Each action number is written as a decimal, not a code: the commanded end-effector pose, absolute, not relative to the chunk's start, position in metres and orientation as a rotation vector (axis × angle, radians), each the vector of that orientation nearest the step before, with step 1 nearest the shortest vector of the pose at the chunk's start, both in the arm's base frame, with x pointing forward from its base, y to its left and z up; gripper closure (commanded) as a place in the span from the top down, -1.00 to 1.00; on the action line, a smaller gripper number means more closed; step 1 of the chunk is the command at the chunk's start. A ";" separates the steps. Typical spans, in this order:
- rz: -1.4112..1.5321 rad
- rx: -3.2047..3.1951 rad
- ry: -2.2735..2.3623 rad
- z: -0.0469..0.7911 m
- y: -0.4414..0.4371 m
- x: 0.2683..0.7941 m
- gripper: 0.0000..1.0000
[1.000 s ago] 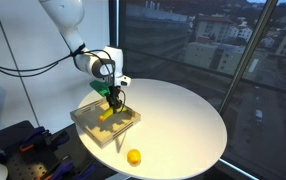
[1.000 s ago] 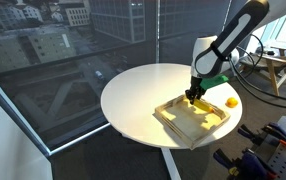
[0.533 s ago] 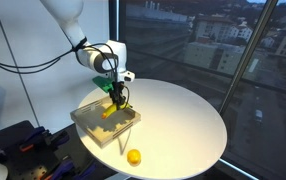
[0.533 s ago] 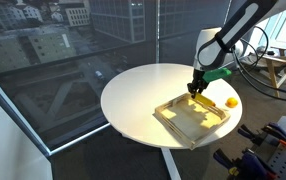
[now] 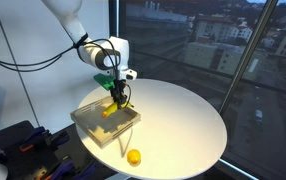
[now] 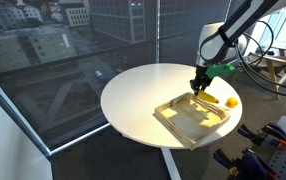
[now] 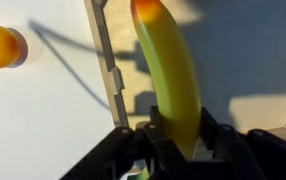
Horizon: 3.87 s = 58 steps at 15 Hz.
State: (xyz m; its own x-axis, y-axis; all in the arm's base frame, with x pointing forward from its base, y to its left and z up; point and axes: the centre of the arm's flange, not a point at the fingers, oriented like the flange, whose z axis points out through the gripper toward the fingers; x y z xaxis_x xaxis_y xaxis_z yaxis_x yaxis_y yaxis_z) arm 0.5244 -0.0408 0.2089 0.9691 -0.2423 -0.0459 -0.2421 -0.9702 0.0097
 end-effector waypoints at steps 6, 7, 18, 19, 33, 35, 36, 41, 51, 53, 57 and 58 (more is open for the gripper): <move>-0.105 3.101 -0.477 0.225 -0.075 0.526 -0.68; -0.103 3.099 -0.490 0.225 -0.079 0.526 -0.68; -0.093 3.080 -0.596 0.218 -0.119 0.530 -0.68; -0.095 3.081 -0.600 0.216 -0.121 0.531 -0.68; -0.115 3.057 -0.676 0.187 -0.149 0.572 -0.68; -0.116 3.055 -0.686 0.185 -0.154 0.575 -0.68; -0.113 3.053 -0.693 0.186 -0.157 0.576 -0.68; -0.114 3.038 -0.734 0.188 -0.175 0.577 -0.68; -0.128 3.006 -0.839 0.185 -0.218 0.574 -0.68; -0.133 3.002 -0.855 0.182 -0.225 0.574 -0.68; -0.138 3.000 -0.876 0.174 -0.232 0.574 -0.68; -0.137 3.000 -0.880 0.171 -0.233 0.573 -0.68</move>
State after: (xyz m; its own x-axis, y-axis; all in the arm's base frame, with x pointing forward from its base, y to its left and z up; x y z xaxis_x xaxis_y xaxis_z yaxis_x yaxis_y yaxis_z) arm 0.5650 -0.2239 0.1733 0.8437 -0.5323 -0.0692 -0.5296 -0.8465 0.0546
